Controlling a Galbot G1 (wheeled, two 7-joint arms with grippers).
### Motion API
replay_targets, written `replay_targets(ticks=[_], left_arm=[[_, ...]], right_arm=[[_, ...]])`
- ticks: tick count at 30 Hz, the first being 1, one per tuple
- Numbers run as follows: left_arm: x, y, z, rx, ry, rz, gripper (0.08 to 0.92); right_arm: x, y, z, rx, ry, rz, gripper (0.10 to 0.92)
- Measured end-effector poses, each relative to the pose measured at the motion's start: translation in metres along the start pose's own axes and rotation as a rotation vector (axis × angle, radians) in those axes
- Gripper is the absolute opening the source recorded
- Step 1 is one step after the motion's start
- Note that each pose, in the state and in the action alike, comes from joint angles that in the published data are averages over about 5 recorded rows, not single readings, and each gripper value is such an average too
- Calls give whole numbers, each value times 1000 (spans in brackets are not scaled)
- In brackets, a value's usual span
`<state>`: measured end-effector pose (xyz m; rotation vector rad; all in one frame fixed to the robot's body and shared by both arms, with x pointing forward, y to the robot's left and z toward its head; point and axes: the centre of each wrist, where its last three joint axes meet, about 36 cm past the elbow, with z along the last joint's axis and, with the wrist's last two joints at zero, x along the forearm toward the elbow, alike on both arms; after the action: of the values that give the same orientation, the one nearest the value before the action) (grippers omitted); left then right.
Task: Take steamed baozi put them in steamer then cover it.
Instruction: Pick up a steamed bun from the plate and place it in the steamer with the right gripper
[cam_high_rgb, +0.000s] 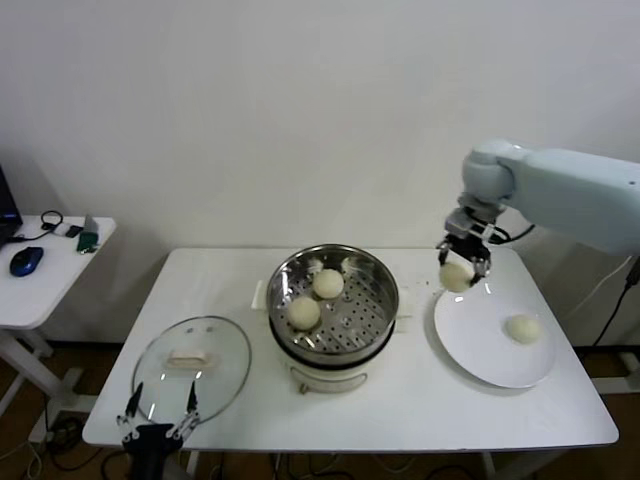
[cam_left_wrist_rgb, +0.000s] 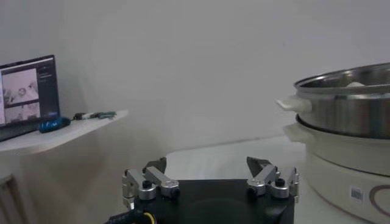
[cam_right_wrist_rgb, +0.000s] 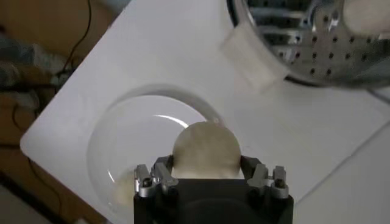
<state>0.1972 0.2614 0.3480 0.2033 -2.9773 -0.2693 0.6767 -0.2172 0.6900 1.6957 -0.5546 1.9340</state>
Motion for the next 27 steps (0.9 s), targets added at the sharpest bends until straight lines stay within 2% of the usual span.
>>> replay_targets(ticks=[6, 11, 19, 27], left_arm=[[1, 0, 1, -2, 2, 1, 823], [1, 4, 2, -6, 4, -4, 823], [2, 8, 5, -5, 7, -10, 823], [-2, 7, 6, 7, 7, -17, 823]], right_arm=[[23, -51, -59, 231, 33, 13, 712], [26, -87, -106, 390, 56, 11, 712], [-1, -127, -171, 597, 61, -15, 712], [-34, -141, -217, 735, 41, -47, 712]])
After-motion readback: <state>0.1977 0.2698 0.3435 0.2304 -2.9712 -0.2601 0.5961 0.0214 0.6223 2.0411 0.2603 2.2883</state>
